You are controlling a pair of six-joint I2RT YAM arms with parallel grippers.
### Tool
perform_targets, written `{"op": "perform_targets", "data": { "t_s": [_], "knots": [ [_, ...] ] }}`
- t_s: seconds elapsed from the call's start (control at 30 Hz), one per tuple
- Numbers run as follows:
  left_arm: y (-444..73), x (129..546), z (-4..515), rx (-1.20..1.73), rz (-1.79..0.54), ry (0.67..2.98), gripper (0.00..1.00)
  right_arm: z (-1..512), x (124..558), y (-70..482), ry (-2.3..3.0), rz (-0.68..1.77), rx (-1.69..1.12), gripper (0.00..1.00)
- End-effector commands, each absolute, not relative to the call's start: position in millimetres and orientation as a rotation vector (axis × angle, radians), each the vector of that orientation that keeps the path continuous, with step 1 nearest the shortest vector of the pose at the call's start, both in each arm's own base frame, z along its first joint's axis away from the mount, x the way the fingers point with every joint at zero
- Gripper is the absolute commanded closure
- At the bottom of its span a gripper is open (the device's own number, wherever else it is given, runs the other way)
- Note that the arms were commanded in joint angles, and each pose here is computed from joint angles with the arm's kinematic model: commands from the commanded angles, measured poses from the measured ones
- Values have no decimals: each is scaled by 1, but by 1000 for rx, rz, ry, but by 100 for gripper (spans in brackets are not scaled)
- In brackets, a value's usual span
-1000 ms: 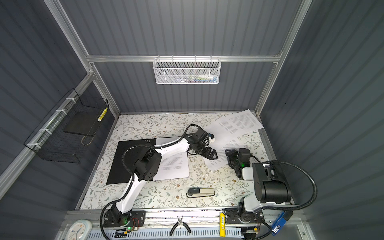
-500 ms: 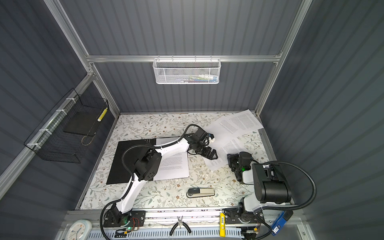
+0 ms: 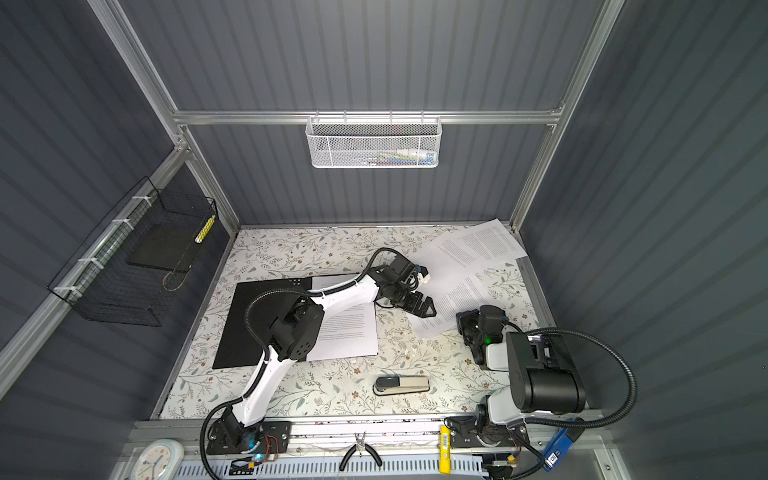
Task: Put the files into the folder
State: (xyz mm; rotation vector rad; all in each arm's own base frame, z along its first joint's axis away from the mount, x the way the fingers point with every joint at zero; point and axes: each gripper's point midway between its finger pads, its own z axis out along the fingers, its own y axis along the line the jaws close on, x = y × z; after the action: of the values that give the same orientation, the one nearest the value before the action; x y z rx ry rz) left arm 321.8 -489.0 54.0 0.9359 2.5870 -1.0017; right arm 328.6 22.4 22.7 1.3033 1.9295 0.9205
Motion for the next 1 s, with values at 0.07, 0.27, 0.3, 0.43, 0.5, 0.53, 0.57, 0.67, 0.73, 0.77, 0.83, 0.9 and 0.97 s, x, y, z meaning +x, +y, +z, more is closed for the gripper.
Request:
{"op": "perform_targets", "data": {
  "t_s": [0.07, 0.27, 0.3, 0.43, 0.5, 0.53, 0.57, 0.67, 0.73, 0.77, 0.83, 0.9, 0.97],
  "knots": [
    [-503, 318, 113, 923, -1179, 2500, 0, 42, 326, 19, 1940, 872, 1228, 100],
    [-496, 314, 243, 881, -1288, 2123, 0, 114, 318, 11, 1977, 707, 1010, 100],
    [-489, 314, 260, 854, -1269, 2074, 0, 131, 315, 8, 1969, 671, 965, 100],
    [-454, 315, 300, 789, -1141, 1947, 0, 184, 303, 1, 1965, 545, 818, 100],
    [-428, 325, 313, 728, -994, 1932, 0, 207, 301, 3, 1964, 521, 741, 100],
    [-418, 327, 318, 707, -943, 1923, 0, 216, 301, 4, 1967, 517, 713, 100],
    [-407, 330, 324, 682, -893, 1914, 0, 224, 303, 8, 1976, 515, 679, 100],
    [-382, 325, 341, 634, -830, 1866, 0, 242, 312, 24, 2026, 522, 579, 100],
    [-371, 318, 347, 612, -831, 1852, 0, 250, 319, 38, 2057, 521, 513, 100],
    [-368, 314, 353, 614, -843, 1836, 0, 254, 324, 47, 2071, 520, 470, 100],
    [-360, 306, 339, 621, -835, 1864, 0, 264, 332, 66, 2091, 527, 391, 100],
    [-349, 301, 334, 621, -802, 1873, 0, 271, 339, 90, 2120, 554, 298, 100],
    [-336, 299, 330, 612, -742, 1892, 0, 278, 342, 114, 2148, 587, 212, 100]
  ]
}}
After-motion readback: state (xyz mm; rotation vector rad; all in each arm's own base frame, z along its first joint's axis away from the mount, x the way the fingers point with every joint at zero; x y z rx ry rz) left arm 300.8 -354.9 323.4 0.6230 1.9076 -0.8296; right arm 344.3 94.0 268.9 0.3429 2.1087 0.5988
